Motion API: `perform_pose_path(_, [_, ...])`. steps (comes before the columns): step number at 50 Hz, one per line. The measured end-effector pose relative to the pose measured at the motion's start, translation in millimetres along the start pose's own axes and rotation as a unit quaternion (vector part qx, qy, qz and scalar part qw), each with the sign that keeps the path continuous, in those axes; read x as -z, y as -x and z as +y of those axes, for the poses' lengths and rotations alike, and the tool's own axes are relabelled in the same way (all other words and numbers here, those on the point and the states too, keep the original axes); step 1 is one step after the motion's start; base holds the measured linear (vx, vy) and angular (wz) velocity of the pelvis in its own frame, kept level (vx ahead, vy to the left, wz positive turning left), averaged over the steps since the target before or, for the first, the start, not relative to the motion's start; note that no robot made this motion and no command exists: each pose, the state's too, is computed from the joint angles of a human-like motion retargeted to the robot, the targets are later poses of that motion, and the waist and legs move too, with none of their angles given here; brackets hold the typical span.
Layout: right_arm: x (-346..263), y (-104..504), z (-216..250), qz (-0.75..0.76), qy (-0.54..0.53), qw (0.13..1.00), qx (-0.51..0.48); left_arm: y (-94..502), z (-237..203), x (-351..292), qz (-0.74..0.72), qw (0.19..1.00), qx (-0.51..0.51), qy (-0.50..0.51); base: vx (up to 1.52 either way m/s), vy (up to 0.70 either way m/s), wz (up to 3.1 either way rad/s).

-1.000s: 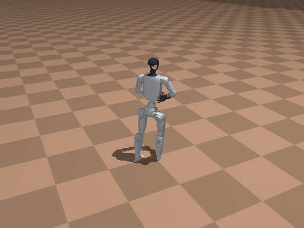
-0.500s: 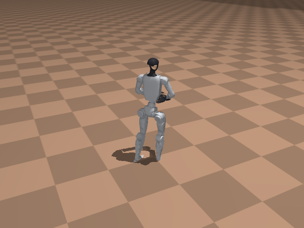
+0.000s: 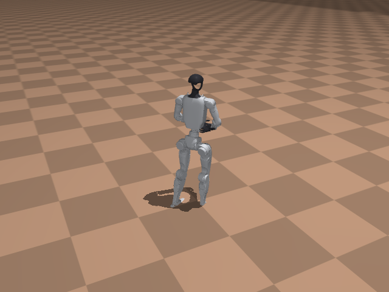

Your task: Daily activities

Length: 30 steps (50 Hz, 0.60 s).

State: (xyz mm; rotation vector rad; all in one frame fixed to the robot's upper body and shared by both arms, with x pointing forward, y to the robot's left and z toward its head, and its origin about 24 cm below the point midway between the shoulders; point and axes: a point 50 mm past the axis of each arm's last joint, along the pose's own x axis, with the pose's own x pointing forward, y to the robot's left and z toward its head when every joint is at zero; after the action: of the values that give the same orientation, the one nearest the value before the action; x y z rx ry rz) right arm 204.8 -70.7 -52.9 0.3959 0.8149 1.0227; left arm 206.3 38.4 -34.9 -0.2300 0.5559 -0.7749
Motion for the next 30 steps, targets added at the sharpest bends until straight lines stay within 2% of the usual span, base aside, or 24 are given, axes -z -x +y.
perform_pose_path(10, [1.1,3.5,-2.9,-0.04,-0.023,0.997,0.059,-14.0,-8.2,13.8,0.017,0.997,-0.024,0.07,0.0,0.0,0.0])
perform_pose_path(30, [3.4,21.3,-1.0,-0.15,-0.107,0.974,0.133,-15.9,-0.2,14.4,0.003,0.989,-0.081,0.121,0.0,0.0,0.0])
